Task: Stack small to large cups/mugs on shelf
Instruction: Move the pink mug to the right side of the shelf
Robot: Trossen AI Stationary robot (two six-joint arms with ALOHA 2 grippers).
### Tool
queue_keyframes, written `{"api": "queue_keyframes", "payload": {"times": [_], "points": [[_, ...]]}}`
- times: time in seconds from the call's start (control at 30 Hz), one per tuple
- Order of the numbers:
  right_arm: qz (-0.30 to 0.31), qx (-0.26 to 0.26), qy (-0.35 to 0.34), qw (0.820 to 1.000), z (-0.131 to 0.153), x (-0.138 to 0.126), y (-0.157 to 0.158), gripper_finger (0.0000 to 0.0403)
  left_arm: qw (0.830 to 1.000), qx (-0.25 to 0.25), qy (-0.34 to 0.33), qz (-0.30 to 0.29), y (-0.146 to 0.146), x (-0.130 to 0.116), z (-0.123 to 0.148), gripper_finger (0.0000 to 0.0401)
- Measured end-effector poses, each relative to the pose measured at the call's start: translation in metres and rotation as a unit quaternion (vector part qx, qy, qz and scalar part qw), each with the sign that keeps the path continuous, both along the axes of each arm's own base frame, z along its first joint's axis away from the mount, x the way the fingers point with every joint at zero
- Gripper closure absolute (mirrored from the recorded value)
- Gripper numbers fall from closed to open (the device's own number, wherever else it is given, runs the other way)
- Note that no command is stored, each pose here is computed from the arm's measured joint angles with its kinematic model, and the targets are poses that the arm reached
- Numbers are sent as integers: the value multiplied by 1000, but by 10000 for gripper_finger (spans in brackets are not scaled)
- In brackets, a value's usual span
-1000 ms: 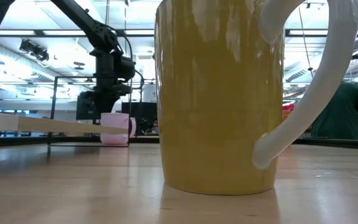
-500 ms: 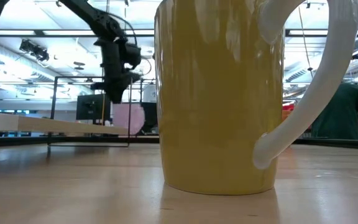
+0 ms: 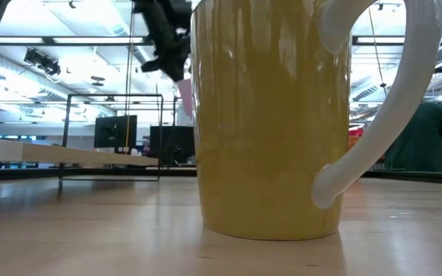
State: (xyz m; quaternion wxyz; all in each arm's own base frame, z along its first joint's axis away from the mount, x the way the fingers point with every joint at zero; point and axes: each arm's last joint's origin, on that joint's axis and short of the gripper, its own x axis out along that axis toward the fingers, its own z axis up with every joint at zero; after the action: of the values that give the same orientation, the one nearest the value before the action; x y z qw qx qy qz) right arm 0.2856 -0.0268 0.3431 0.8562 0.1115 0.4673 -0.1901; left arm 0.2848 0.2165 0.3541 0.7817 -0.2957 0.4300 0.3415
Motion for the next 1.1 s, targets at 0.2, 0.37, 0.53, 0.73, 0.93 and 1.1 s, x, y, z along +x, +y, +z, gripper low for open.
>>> {"api": "queue_keyframes", "payload": {"times": [0.2, 0.37, 0.53, 0.73, 0.93, 1.1], "points": [[-28, -24, 31, 999, -3, -6, 20, 385, 999, -14, 8, -44, -37, 21, 1, 390], [-47, -47, 52, 996, -5, -13, 39, 385, 997, -31, 43, -54, -63, 31, -14, 390], [-53, -52, 62, 995, -7, -20, 60, 385, 996, -55, 67, -36, -80, 37, -34, 390], [-45, -61, 57, 996, -7, -29, 89, 385, 993, -81, 82, -11, -96, 41, -53, 390], [-30, -68, 34, 997, -7, -38, 116, 385, 994, -87, 59, -4, -115, 53, -56, 390], [-23, -65, 19, 997, -6, -45, 133, 385, 995, -86, 52, -12, -133, 62, -58, 390]]}}
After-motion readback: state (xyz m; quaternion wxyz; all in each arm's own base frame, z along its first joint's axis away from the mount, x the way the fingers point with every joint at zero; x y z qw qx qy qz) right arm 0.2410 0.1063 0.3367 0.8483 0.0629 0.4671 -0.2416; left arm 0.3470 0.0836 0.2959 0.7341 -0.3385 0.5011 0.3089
